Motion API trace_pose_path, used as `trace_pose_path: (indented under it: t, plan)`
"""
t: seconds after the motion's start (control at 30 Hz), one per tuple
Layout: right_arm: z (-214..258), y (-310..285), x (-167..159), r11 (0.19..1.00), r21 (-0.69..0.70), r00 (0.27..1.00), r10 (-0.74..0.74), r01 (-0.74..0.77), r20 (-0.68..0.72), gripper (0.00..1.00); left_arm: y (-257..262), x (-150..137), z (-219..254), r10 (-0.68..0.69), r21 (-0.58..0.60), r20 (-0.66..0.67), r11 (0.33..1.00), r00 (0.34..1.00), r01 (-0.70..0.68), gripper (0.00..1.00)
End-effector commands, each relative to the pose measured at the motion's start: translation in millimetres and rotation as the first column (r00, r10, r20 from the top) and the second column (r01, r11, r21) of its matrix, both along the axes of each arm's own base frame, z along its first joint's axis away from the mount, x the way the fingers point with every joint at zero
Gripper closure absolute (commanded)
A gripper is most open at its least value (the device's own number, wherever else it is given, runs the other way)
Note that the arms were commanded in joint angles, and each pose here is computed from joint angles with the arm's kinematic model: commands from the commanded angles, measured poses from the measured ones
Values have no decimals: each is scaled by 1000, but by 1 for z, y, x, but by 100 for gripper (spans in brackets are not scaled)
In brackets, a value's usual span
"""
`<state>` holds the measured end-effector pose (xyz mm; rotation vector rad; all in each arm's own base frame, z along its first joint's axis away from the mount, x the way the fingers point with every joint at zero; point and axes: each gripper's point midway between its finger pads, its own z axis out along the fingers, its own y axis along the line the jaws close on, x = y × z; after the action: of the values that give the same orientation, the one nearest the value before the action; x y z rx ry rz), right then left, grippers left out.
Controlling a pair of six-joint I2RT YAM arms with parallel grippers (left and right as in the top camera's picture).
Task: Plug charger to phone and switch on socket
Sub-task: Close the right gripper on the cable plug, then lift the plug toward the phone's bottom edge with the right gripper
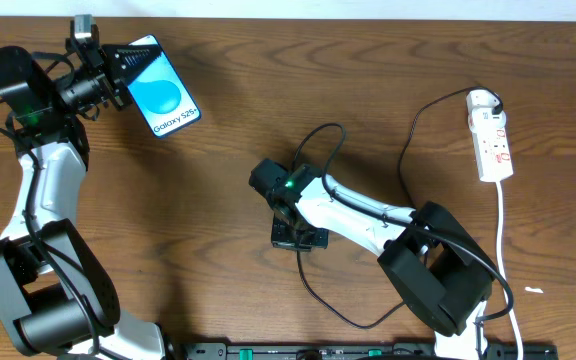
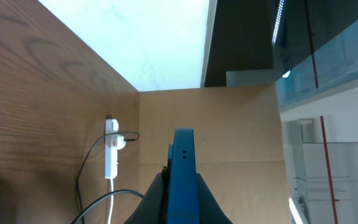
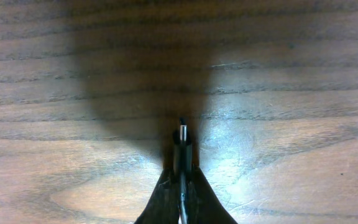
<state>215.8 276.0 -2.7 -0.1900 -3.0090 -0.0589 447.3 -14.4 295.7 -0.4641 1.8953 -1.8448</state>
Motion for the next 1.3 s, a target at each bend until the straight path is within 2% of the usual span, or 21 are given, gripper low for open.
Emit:
trace_pose_path:
  t: [0.0, 0.27, 0.4, 0.47, 0.53, 0.6, 0.63, 0.7, 0.8, 0.97, 1.07, 1.27]
  plan:
    - [-11, -5, -3, 1000, -29, 1000, -12, 11, -24, 99, -2, -6, 15, -19, 25, 56, 1000, 998, 18, 93]
    - [-7, -3, 3, 999, 51, 998, -5, 8, -69, 99, -2, -6, 15, -19, 25, 56, 1000, 998, 17, 93]
    - [3, 13, 10, 971, 229, 991, 87, -63, -97, 99, -2, -6, 15, -18, 25, 56, 1000, 998, 17, 93]
    - [12, 29, 15, 917, 379, 982, 167, -120, -91, 99, -2, -6, 15, -18, 25, 56, 1000, 998, 17, 93]
    - [27, 47, 18, 818, 544, 965, 256, -184, -58, 99, -2, -6, 15, -18, 25, 56, 1000, 998, 17, 93]
    - [47, 64, 21, 660, 694, 932, 359, -287, 45, 99, -2, -6, 15, -18, 25, 56, 1000, 998, 16, 93]
    - [59, 72, 24, 565, 756, 913, 394, -332, 107, 99, -2, -6, 15, -18, 25, 56, 1000, 998, 16, 93]
    - [76, 80, 31, 448, 818, 900, 398, -361, 179, 99, -2, -6, 15, -18, 25, 56, 1000, 998, 16, 93]
    - [89, 86, 39, 364, 849, 891, 386, -384, 237, 99, -2, -6, 15, -18, 25, 56, 1000, 998, 17, 93]
    - [136, 100, 35, 22, 875, 811, 389, -483, 438, 99, 0, -5, 15, -12, 25, 57, 1000, 998, 10, 93]
    - [157, 105, 35, -121, 839, 763, 364, -530, 535, 99, -1, -5, 18, -13, 35, 82, 999, 997, 10, 93]
    - [176, 110, 38, -259, 740, 673, 310, -620, 672, 99, -1, -7, 27, -18, 67, 165, 998, 986, 7, 93]
